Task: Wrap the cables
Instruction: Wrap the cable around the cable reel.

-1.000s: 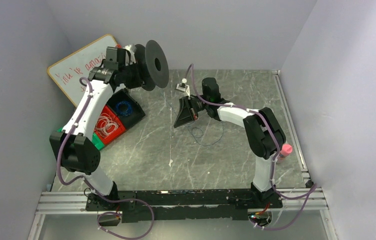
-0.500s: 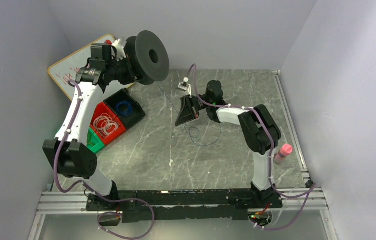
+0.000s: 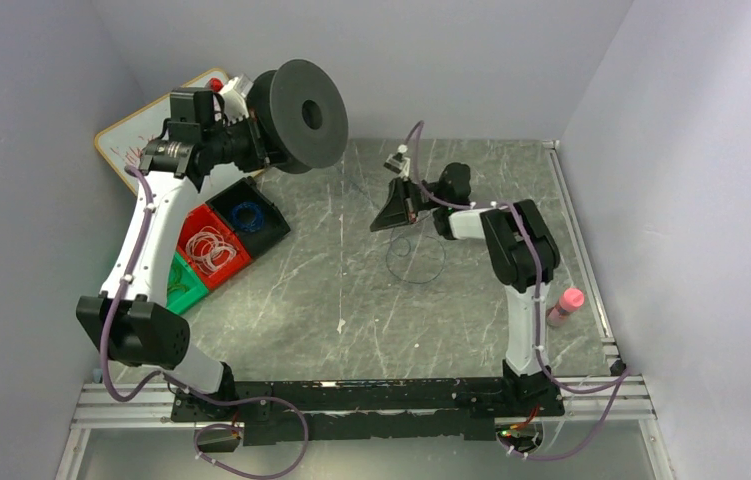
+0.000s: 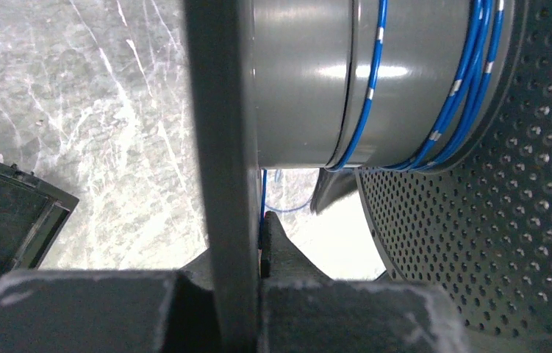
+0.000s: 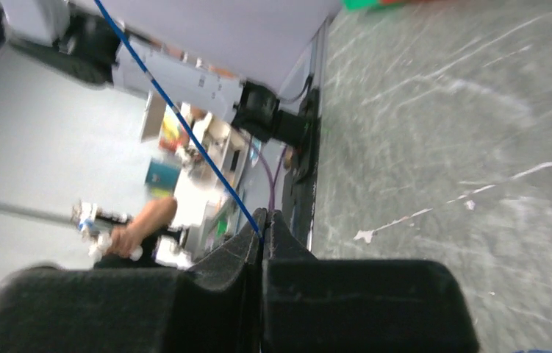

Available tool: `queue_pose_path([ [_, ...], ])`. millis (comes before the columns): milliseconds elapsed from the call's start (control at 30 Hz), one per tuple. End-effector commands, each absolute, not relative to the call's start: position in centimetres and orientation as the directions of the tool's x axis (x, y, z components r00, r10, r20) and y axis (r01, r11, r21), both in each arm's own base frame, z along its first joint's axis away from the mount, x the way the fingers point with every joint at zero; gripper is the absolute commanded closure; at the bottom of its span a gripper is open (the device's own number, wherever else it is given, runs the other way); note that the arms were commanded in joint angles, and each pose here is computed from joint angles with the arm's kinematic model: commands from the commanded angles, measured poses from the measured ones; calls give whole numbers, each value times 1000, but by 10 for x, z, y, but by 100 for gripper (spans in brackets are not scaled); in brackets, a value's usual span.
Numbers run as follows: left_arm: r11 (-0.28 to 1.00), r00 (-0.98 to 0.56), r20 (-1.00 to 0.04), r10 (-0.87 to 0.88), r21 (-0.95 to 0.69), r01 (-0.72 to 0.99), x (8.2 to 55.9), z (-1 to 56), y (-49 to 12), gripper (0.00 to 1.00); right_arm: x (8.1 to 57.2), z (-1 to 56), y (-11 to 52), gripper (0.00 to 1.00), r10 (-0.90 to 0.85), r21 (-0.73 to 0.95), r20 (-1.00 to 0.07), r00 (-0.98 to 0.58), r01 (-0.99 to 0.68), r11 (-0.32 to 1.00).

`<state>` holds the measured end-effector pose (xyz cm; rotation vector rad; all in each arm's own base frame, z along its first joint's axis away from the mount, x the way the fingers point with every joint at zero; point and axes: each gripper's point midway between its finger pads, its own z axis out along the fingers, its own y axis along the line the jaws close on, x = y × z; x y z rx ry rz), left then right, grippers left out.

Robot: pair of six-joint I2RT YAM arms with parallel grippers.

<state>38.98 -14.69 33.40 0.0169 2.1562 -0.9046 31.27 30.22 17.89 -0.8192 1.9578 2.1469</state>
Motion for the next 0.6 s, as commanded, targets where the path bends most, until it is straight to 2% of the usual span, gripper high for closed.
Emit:
queue_pose_path([
  [0,694,-578,-788,-213,-538,478,367,383,-155,98,356,178,278,98,-75,867,-497,-864,-498,-2],
  [100,670,-579,-794,-186,-533,516,359,382,-159,98,372,168,266,98,-51,810,-569,-821,-570,141],
  [267,640,-564,-815,-129,-503,580,347,382,-163,98,383,178,254,96,19,821,-560,-828,-552,144],
  [567,685,-560,-829,10,-402,607,332,349,-158,98,387,218,232,93,67,813,-581,-811,-573,106],
])
